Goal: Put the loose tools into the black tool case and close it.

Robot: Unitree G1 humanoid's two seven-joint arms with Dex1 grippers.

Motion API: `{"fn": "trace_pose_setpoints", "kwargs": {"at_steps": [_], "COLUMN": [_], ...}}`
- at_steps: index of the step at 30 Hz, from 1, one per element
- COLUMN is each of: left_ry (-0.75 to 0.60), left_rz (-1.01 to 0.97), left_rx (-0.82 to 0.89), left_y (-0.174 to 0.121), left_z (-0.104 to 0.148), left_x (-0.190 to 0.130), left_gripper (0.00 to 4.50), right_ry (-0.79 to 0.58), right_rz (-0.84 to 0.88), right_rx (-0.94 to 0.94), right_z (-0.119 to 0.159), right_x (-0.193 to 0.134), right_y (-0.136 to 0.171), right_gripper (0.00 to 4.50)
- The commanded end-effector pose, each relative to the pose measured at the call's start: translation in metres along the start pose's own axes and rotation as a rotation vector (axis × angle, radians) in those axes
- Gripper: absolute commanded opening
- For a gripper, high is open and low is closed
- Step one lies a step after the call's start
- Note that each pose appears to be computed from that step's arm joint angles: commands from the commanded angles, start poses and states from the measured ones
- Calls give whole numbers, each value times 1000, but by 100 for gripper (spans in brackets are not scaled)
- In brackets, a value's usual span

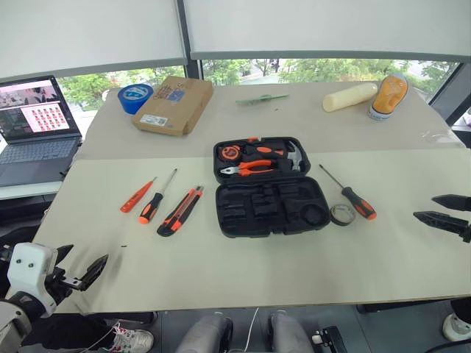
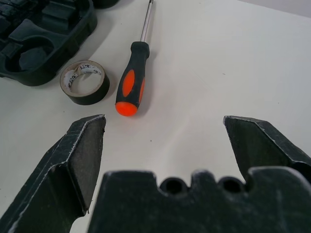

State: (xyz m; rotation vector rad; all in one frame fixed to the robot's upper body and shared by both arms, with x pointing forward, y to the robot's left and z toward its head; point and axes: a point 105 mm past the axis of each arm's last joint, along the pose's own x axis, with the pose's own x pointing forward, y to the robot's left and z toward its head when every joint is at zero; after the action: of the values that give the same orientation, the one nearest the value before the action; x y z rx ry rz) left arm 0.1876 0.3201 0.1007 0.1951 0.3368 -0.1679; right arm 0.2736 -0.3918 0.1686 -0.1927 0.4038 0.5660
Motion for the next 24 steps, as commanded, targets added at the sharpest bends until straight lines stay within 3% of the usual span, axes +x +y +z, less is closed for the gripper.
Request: {"fn": "trace_pose_setpoints", "kwargs": {"at_steps": [1, 4, 8, 10, 14, 18, 24], "left_ry": [-12, 8, -40, -41, -64, 25, 108], "left_rz": [18, 35, 8, 3, -40, -108, -124], "left_rx": [30, 63, 81, 171, 97, 118, 95], "left_y": [3, 4, -5, -8, -20, -34, -42], "left_z": [5, 5, 37, 51, 83, 83, 82], "left_x": [-1, 8, 31, 43, 72, 92, 123], "left_gripper": [445, 445, 445, 445, 445, 445, 445], "right_ry": [-26, -35, -107, -139, -217, -254, -319], "right_rz": [-24, -46, 21, 83, 246, 384, 485], "right_rx": [-53, -85, -189, -249, -336, -382, -441], "right_z": [9, 10, 45, 62, 95, 107, 122], "right_x": [-6, -7, 4, 15, 41, 57, 74], "right_y": [-4, -5, 12, 30, 85, 134, 179], "right_gripper": [449, 449, 449, 449, 449, 449, 449]}}
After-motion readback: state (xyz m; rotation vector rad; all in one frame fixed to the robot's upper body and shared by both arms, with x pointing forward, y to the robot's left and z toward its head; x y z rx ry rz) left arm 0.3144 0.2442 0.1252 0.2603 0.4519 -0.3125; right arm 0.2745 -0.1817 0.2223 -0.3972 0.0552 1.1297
